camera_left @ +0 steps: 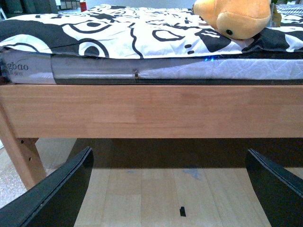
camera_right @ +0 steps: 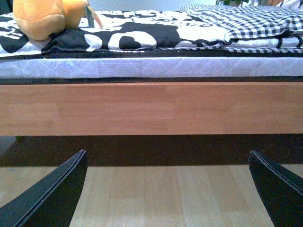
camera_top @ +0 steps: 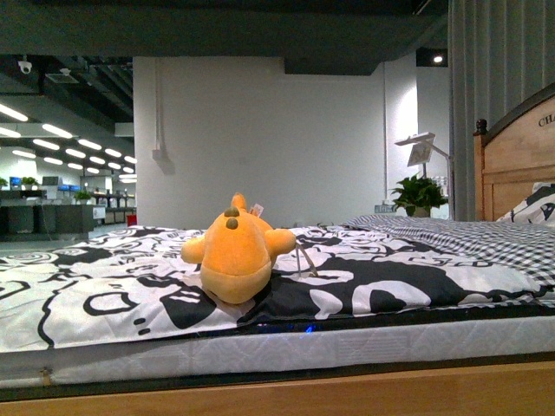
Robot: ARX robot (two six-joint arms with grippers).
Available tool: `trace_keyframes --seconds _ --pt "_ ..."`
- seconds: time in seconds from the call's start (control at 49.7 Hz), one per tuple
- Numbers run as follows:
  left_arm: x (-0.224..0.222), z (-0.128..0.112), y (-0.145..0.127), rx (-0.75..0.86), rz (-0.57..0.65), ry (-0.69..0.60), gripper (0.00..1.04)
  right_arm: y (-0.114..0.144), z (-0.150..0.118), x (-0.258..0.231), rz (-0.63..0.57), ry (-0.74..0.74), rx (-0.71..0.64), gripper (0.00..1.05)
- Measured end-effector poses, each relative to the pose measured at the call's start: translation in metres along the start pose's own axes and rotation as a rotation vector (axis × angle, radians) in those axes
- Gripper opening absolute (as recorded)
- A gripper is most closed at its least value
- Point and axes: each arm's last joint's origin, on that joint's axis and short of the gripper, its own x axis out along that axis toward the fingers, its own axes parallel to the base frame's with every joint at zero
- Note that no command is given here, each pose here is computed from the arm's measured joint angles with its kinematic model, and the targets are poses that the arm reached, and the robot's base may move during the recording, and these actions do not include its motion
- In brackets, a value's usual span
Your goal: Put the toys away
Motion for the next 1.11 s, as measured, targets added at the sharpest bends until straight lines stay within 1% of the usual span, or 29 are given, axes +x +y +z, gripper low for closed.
trace_keyframes --seconds 1.107 --pt "0.0000 0.0000 0.0000 0.000 0.001 0.000 0.99 0.0000 0.0000 0.0000 0.000 0.000 0.000 1.04"
